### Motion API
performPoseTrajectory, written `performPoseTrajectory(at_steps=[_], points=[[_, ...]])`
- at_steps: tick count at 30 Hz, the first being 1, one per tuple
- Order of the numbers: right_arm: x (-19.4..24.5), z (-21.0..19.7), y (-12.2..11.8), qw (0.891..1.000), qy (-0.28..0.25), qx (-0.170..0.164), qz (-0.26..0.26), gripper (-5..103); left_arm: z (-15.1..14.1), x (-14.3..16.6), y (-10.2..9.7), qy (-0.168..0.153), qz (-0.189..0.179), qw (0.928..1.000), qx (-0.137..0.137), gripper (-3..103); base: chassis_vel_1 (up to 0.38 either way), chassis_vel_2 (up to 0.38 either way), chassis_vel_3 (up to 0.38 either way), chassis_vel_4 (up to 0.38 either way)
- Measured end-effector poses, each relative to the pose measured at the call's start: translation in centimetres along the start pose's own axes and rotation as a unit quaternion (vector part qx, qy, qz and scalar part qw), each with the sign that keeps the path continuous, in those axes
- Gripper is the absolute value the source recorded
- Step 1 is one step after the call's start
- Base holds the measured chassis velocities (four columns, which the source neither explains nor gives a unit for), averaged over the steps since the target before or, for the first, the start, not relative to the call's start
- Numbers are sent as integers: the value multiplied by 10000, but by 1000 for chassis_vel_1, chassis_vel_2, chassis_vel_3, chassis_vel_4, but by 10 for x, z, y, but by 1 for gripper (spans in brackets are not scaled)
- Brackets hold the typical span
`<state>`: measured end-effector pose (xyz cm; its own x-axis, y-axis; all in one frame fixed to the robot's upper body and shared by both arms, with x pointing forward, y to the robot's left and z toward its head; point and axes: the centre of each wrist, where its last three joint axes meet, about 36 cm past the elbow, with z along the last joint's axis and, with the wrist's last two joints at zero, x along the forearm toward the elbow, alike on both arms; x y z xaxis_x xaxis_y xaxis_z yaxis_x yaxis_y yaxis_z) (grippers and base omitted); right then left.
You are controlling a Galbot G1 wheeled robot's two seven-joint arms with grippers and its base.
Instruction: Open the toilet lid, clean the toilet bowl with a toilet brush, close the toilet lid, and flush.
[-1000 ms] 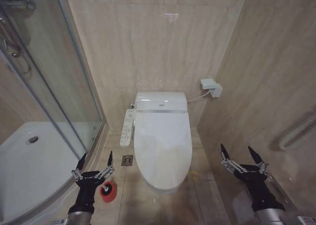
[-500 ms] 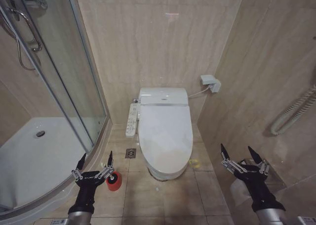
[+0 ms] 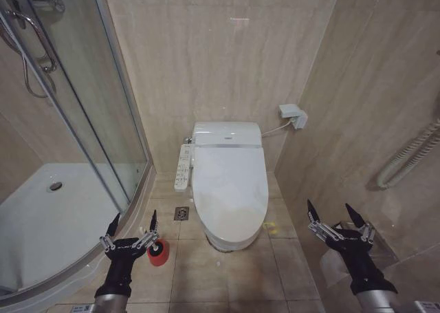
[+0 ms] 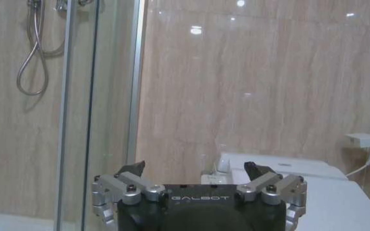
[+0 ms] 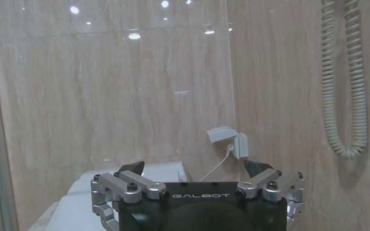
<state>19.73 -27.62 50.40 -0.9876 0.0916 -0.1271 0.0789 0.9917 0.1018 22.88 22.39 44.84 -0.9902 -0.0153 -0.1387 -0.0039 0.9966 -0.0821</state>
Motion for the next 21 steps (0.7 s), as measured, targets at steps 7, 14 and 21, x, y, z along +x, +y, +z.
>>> performPoseTrajectory(at_steps=[7, 14, 21], points=[[0, 0, 0, 10000, 0, 0, 0, 100, 0, 0, 0, 0, 0, 10000, 0, 100, 116, -104, -113, 125], [0, 0, 0, 10000, 0, 0, 0, 100, 0, 0, 0, 1, 0, 10000, 0, 100, 157, -164, -151, 148], [0, 0, 0, 10000, 0, 0, 0, 100, 0, 0, 0, 0, 0, 10000, 0, 100, 66, -65, -79, 76]])
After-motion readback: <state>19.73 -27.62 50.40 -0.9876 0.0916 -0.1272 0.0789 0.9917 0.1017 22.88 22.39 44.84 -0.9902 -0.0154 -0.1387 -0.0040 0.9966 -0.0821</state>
